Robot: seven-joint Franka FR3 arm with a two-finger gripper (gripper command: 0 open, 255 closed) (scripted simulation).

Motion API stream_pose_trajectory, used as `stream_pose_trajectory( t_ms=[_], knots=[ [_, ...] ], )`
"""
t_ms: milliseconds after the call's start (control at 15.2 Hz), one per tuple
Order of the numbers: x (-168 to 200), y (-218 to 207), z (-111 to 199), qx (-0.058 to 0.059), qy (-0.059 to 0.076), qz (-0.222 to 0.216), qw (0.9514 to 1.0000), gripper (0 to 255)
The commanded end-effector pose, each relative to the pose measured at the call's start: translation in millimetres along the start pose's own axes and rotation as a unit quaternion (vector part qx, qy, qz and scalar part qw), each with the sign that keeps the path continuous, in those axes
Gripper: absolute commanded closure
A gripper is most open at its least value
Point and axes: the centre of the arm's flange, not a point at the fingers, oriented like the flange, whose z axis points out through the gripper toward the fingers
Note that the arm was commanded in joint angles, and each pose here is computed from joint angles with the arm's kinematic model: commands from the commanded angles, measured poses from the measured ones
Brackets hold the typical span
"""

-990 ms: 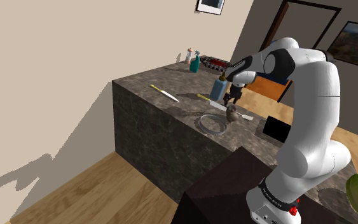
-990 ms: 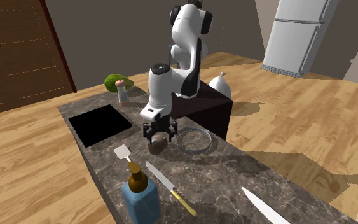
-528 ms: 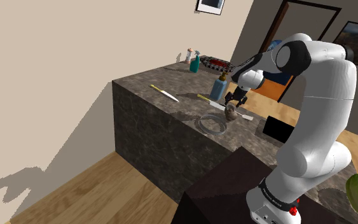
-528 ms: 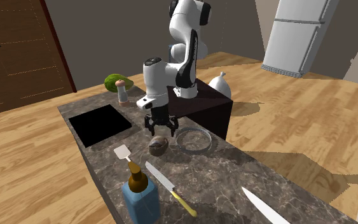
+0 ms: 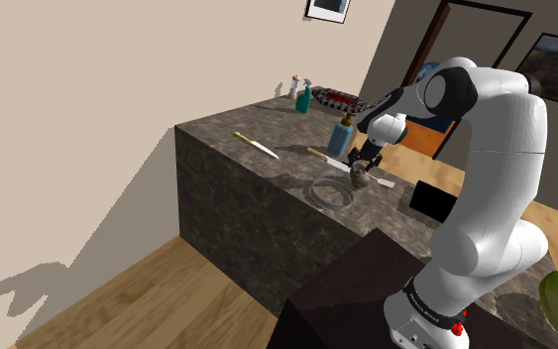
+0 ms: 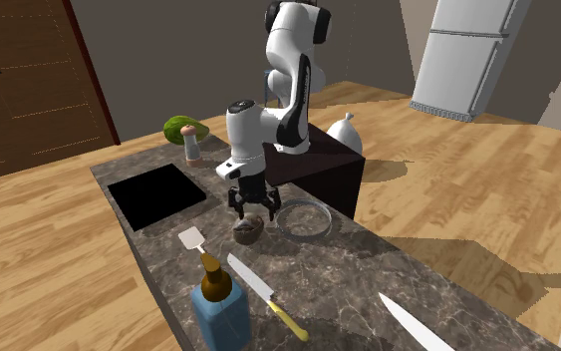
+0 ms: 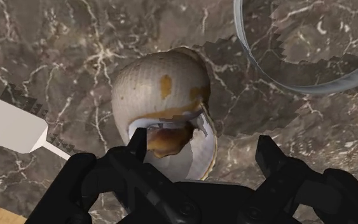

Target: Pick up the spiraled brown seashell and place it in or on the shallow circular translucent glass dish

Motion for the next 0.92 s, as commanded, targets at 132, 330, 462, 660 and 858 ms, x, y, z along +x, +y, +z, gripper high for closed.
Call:
stream_pose_trajectory(
  t_ms=[132,330,462,660,858],
  knots=[
    [0.0,0.1,0.1,0.0,0.0,0.0,1.0,0],
    [0.0,0.1,0.1,0.0,0.0,0.0,1.0,255],
    [0.1,-0.1,0.2,0.0,0.0,0.0,1.0,255],
    [-0.3,-0.5,-0.1,0.0,0.0,0.0,1.0,255],
    [0.5,-0.4,-5.1,0.0,0.0,0.0,1.0,255]
  ],
)
